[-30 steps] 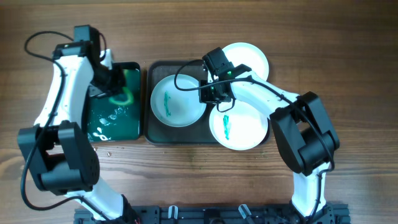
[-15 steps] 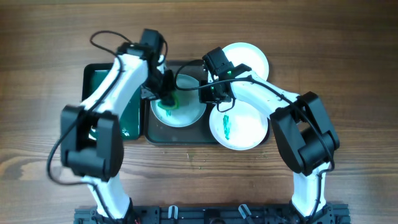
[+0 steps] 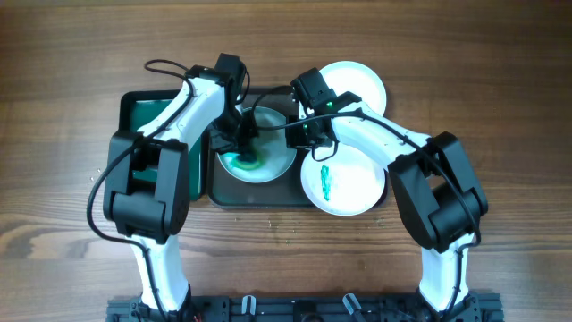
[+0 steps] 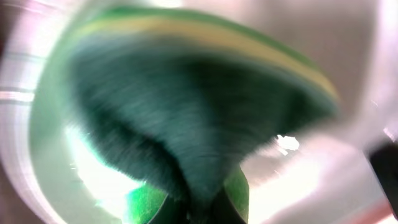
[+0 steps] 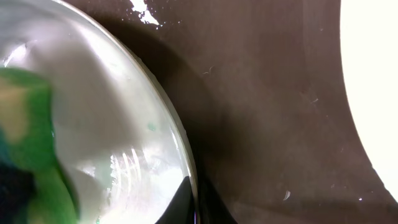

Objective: Clean dirty plates on tray and stack at the side
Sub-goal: 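Move the sponge onto the left plate and scrub it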

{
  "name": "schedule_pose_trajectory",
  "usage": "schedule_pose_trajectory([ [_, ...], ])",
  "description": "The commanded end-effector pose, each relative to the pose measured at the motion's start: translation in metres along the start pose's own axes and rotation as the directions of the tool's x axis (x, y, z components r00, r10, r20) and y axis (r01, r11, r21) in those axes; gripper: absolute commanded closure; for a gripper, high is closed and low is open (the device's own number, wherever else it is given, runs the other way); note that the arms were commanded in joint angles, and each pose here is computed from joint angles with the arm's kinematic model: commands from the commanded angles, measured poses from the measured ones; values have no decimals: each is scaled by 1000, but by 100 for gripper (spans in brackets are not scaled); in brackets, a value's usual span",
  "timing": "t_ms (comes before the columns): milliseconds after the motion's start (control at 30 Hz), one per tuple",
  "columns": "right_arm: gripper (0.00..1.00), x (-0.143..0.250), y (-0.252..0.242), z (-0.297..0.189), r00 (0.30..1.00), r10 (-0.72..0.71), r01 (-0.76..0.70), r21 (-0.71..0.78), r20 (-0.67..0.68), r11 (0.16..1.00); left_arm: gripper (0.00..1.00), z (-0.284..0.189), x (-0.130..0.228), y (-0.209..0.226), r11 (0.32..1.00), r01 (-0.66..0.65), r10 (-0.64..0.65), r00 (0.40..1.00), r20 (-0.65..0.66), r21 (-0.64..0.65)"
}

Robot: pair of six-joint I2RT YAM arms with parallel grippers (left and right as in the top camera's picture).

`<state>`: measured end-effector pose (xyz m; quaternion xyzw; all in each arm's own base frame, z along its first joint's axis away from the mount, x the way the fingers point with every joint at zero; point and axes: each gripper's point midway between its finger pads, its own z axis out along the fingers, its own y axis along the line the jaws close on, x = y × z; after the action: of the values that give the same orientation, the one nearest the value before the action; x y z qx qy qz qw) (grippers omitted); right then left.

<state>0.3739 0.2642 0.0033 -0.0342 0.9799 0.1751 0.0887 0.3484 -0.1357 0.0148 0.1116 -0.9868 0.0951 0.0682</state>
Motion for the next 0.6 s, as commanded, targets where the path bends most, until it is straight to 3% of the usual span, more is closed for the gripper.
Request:
schedule_pose_trajectory([
  [0, 96, 6, -11, 10, 999, 12, -11, 32, -32, 999, 96, 7, 31, -47, 947, -222, 251, 963, -103, 232],
  [100, 96, 7, -11, 10, 999, 14, -12, 33, -35, 999, 96, 10, 20, -36, 964, -214, 227, 971, -68, 159],
  [233, 96, 8, -12, 10, 999, 15, -13, 35, -38, 999, 96, 10, -13, 2, 996, -57, 61, 996, 58, -67],
  [400, 95, 7, -12, 10, 999, 14, -13, 35, -38, 999, 96, -4, -39, 55, 935, 171, -95, 965, 245, -310],
  [567, 95, 8, -12, 10, 999, 14, -13, 34, -38, 999, 96, -3, -30, 54, 930, 170, -99, 970, 223, -327],
])
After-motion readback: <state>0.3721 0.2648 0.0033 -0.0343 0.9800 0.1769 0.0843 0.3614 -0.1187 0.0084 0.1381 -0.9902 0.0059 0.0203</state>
